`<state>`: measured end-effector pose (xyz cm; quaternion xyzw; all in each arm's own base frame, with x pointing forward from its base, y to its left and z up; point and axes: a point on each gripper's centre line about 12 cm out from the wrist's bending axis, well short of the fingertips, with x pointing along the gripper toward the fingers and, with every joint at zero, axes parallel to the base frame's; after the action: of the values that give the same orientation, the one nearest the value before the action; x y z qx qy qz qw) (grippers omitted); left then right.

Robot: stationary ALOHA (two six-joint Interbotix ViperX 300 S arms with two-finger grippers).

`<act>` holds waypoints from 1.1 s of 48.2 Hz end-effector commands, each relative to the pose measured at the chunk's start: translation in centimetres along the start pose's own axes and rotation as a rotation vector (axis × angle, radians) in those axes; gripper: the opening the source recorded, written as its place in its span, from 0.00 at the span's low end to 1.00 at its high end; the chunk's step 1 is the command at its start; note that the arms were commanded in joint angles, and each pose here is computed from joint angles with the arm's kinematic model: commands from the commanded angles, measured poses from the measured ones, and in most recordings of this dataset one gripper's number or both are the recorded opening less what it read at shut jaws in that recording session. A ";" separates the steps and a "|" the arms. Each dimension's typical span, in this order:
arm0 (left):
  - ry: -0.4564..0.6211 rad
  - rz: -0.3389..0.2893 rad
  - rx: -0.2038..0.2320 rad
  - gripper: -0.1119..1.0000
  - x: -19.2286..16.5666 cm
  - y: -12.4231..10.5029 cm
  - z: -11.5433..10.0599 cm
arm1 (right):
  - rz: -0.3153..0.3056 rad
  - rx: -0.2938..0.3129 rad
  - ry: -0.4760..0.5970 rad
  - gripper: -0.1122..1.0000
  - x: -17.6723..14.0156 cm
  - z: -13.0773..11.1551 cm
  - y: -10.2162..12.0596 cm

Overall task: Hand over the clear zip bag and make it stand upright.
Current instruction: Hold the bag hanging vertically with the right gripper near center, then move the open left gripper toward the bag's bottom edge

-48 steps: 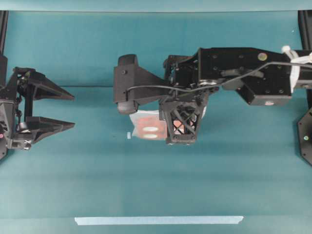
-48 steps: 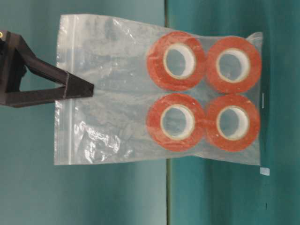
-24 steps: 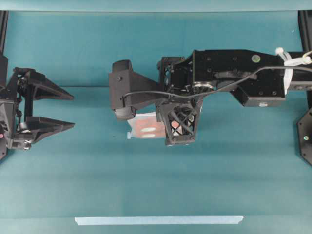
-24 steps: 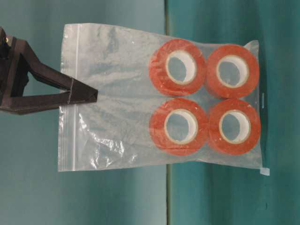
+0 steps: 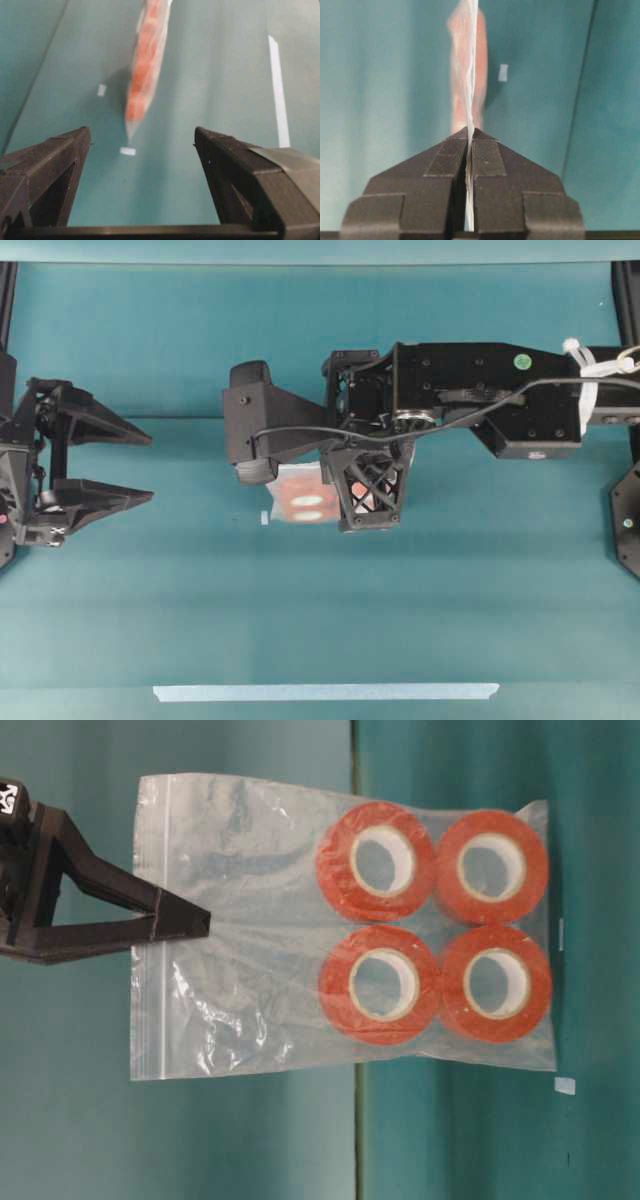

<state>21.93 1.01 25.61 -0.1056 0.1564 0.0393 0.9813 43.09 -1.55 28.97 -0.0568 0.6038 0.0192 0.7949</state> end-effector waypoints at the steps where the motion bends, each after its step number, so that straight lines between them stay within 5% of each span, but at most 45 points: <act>1: -0.014 -0.001 0.003 0.92 0.0 -0.1 0.5 | -0.009 -0.005 -0.036 0.13 -1.2 0.4 -0.2; 36: -0.016 -0.004 0.005 0.92 0.3 -0.1 0.4 | -0.005 -0.002 -0.015 0.13 -0.1 0.4 -0.1; 53: -0.180 -0.047 -0.010 0.92 2.5 0.0 -0.9 | -0.003 -0.002 -0.012 0.13 0.0 0.5 0.1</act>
<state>23.36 1.05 23.69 -0.1098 0.0860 0.0313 0.9897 43.46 -1.65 28.05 -0.0560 0.6111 0.0184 0.7893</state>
